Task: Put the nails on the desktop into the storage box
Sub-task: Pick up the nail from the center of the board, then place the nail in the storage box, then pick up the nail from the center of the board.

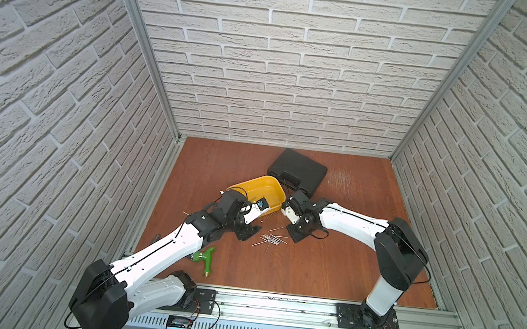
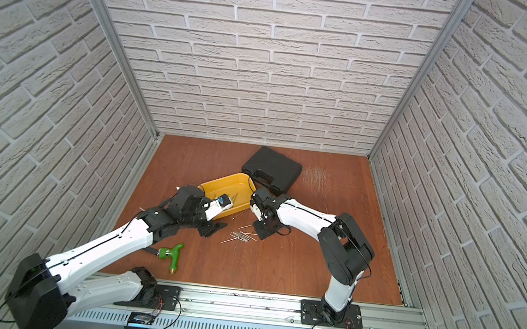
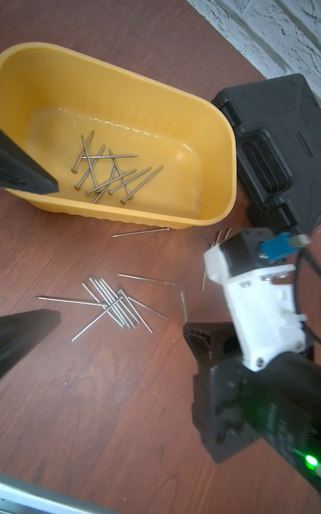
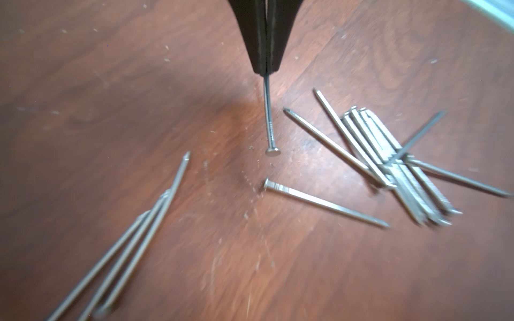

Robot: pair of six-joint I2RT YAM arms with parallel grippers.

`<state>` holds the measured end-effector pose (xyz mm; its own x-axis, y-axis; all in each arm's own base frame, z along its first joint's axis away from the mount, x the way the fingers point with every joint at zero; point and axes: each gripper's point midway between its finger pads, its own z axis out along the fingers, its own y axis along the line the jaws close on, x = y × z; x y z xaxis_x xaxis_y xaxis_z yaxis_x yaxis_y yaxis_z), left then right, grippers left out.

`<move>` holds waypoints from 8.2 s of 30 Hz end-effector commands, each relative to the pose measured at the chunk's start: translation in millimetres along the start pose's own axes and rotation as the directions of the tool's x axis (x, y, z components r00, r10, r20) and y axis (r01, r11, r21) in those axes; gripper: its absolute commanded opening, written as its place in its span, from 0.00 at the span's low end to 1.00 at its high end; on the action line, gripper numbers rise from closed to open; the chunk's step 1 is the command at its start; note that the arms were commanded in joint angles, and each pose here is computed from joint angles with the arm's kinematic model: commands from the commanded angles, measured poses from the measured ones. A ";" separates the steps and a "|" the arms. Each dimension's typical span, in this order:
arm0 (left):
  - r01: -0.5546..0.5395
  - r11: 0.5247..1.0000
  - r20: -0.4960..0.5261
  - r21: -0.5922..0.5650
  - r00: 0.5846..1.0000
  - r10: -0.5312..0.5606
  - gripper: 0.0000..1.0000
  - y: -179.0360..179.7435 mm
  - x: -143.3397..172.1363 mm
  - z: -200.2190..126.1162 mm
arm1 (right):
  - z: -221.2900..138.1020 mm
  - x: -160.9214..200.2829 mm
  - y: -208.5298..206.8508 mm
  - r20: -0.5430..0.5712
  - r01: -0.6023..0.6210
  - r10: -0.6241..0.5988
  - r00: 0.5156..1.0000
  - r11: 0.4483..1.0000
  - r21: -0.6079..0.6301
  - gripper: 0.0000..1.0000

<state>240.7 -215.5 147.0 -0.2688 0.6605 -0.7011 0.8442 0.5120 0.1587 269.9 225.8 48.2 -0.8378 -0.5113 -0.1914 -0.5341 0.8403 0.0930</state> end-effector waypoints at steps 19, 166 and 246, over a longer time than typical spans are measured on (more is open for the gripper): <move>-0.746 0.658 0.096 -0.107 0.651 0.753 0.71 -12.7 -58.5 33.7 | -90.7 -20.2 67.0 0.069 -0.003 0.043 0.997 0.870 -0.493 0.02; 0.868 0.412 -0.032 -0.277 0.420 -0.907 0.49 64.3 51.6 -27.4 | 23.3 -10.4 112.8 0.069 -0.411 0.409 0.910 0.911 0.025 0.54; -0.784 0.619 0.075 -0.043 0.615 0.785 0.77 -23.2 -54.6 3.2 | -111.6 -27.9 113.6 -0.200 -0.302 0.243 0.949 0.522 -0.798 0.02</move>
<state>232.8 -260.2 167.6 0.4849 0.7768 -0.4019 0.7555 -0.1406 0.6399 223.1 309.6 161.4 -0.9567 -0.2877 0.0449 -0.1089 0.4963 0.8613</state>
